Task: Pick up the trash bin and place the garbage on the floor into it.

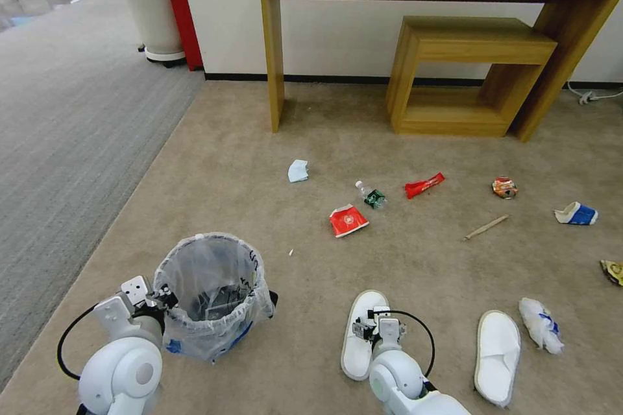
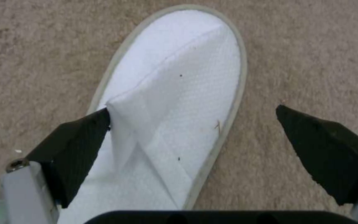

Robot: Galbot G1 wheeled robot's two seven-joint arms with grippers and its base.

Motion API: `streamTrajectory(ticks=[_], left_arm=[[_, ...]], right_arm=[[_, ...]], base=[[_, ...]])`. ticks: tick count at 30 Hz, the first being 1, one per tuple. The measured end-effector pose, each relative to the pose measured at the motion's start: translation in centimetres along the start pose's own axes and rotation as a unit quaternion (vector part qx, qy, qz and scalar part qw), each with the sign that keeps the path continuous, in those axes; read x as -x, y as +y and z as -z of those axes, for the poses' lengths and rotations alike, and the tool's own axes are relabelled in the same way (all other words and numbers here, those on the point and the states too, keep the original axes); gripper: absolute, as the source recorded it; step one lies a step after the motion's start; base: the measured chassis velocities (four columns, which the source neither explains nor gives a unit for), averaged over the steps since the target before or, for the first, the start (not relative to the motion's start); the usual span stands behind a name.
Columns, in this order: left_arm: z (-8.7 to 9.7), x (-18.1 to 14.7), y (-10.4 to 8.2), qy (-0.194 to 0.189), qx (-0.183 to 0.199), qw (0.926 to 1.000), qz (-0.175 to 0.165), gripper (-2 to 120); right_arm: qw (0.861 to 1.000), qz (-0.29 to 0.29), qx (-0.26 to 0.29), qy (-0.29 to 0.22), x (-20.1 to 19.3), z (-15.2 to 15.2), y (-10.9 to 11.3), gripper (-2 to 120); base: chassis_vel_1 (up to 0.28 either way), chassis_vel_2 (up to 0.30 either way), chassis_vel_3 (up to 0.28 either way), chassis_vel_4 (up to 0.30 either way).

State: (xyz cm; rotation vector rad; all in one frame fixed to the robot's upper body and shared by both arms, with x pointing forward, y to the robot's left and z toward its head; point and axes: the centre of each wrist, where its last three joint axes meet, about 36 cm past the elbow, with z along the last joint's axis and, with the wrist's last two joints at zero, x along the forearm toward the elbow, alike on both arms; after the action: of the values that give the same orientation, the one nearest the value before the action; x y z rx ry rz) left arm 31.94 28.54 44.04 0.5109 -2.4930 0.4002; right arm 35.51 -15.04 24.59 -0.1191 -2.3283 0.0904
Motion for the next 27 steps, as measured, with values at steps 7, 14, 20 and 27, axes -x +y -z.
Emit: streamTrajectory(ticks=[7, 14, 20, 27], left_arm=[[-0.03, 0.06, -0.02, 0.0, -0.001, 1.0, -0.001, 2], [-0.12, 0.25, 0.01, 0.0, -0.002, 1.0, -0.002, 2], [-0.16, 0.37, -0.09, -0.001, -0.003, 1.0, -0.003, 2], [-0.13, 0.48, -0.11, -0.002, -0.004, 1.0, -0.003, 2]], right_arm=[[1.0, -0.003, -0.001, 0.003, 0.33, -0.38, 0.01, 100], [1.0, -0.006, -0.003, 0.003, 0.66, -0.51, 0.03, 100], [1.0, -0.004, -0.004, -0.006, 0.87, -0.5, 0.18, 90], [1.0, 0.001, -0.007, -0.015, 0.77, -0.5, 0.31, 66]], base=[[0.0, 0.0, 0.0, 0.0], [0.0, 0.0, 0.0, 0.0], [0.0, 0.0, 0.0, 0.0], [0.0, 0.0, 0.0, 0.0]])
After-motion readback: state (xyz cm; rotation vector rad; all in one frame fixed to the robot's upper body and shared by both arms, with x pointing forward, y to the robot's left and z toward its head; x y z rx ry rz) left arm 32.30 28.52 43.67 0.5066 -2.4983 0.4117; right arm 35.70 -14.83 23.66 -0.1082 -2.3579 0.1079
